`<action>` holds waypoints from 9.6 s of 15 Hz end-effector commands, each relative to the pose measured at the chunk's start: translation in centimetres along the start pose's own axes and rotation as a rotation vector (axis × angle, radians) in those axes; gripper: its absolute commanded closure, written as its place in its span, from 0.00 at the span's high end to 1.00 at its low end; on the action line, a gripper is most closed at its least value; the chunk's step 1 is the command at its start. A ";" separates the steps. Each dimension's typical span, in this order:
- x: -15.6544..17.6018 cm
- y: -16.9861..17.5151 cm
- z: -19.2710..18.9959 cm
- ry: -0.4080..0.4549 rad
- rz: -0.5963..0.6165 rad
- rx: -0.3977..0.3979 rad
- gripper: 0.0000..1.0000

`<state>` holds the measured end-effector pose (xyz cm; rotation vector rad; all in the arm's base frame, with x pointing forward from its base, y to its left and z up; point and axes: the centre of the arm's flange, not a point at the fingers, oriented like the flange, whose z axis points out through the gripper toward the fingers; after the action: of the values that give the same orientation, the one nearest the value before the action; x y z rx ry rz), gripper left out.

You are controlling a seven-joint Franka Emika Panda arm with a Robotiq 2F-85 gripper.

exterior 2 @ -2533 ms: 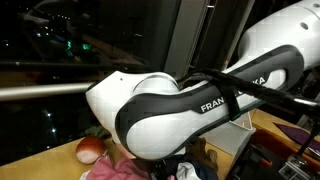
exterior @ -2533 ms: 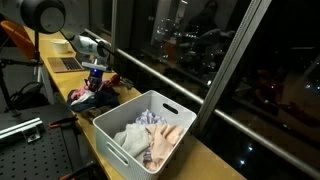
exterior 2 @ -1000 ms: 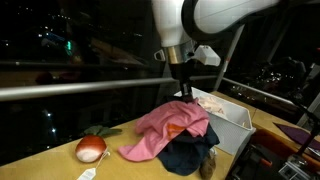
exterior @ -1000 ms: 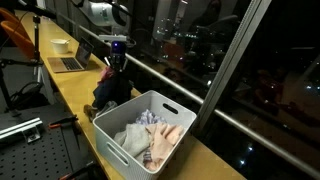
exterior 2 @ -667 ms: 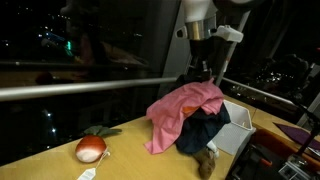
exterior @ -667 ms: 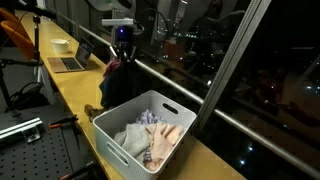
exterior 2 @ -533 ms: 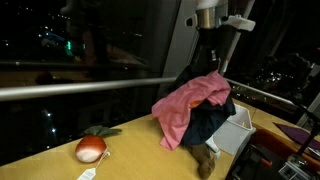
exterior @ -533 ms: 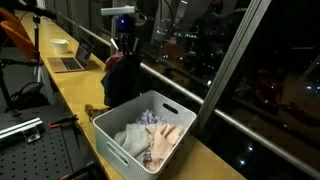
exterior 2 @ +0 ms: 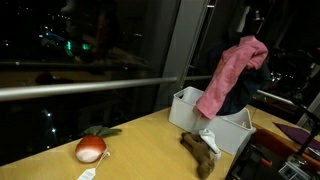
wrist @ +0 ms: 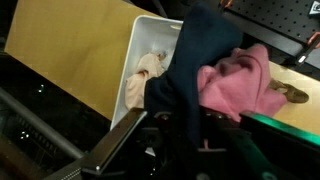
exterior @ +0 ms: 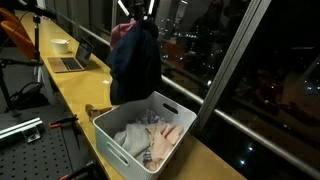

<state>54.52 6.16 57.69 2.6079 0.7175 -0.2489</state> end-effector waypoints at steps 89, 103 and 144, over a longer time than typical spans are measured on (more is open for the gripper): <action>16.7 -25.5 41.2 -0.007 -0.058 0.198 0.15; 19.9 -28.6 22.9 -0.074 -0.113 -0.021 0.00; 19.1 -29.9 32.6 -0.067 0.161 0.037 1.00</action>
<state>53.38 24.70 13.19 2.6459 0.4845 -0.3280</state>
